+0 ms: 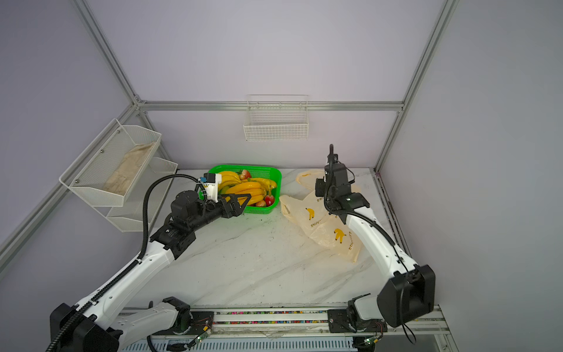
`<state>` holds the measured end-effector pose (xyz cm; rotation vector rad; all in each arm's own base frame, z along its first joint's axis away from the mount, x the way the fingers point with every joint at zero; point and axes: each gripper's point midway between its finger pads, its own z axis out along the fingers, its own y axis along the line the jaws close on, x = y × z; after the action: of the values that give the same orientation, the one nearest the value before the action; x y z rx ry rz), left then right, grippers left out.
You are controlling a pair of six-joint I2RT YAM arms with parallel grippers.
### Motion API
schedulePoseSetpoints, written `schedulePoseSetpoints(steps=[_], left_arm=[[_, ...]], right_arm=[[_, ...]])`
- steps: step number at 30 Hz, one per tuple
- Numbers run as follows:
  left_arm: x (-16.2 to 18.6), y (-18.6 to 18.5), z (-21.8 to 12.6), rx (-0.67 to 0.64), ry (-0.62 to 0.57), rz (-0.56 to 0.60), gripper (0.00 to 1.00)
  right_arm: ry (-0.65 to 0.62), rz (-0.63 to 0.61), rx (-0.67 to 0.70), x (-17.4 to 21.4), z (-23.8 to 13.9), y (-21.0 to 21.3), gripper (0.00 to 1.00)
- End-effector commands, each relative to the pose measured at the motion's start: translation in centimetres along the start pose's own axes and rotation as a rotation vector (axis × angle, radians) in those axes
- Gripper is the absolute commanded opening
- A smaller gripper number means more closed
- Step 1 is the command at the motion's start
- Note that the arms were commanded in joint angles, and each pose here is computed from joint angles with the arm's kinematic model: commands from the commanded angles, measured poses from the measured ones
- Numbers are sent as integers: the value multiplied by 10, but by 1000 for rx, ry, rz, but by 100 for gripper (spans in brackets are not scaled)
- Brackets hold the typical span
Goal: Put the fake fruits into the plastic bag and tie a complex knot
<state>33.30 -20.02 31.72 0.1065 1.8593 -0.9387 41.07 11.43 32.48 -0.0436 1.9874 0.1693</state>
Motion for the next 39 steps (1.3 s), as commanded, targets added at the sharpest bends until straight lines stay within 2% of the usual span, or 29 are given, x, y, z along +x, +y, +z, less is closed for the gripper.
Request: schedulePoseSetpoints(steps=[1,3,7,9,14,19,23,26,28,29,31,33,34,35,37,39], left_arm=[[-21,-14,0,-2,-58,58,97],[-28,-22,1,-4,-63,72,97],[-42,-40,-2,18,-94,132,99],[-45,-54,-1,43,-91,240,100],[-52,-65,10,0,-132,485,100],[-49,-90,39,106,-144,504,100],[-58,-79,55,-10,-180,557,100],[-58,-78,63,-19,-176,629,98],[-59,-83,67,4,-180,658,88],[-60,-87,67,23,-187,674,77],[-59,-96,67,72,-188,679,52],[-57,-109,62,133,-184,655,23],[-59,-112,59,140,-187,626,12],[-61,-114,55,136,-187,590,1],[-66,-119,48,115,-178,517,0],[-66,-120,47,85,-149,462,0]], right_arm=[[-32,-58,-278,-18,-32,45,0],[-83,-104,-336,-33,-57,53,0],[-167,-120,-297,-53,-86,44,0],[-173,-113,-354,-54,-95,52,0],[-124,-76,-435,-45,-96,64,0],[-87,-21,-504,-37,-98,74,0],[-69,-12,-579,-31,-101,85,0],[-52,-26,-587,-24,-102,86,0],[-28,-36,-596,-16,-98,87,0],[-9,-45,-590,-11,-94,86,0],[31,-58,-526,1,-80,77,0],[64,-71,-428,10,-65,64,0],[67,-78,-387,12,-61,59,0],[65,-80,-353,13,-58,54,4],[57,-93,-360,16,-61,57,23],[26,-111,-393,16,-71,67,39]])
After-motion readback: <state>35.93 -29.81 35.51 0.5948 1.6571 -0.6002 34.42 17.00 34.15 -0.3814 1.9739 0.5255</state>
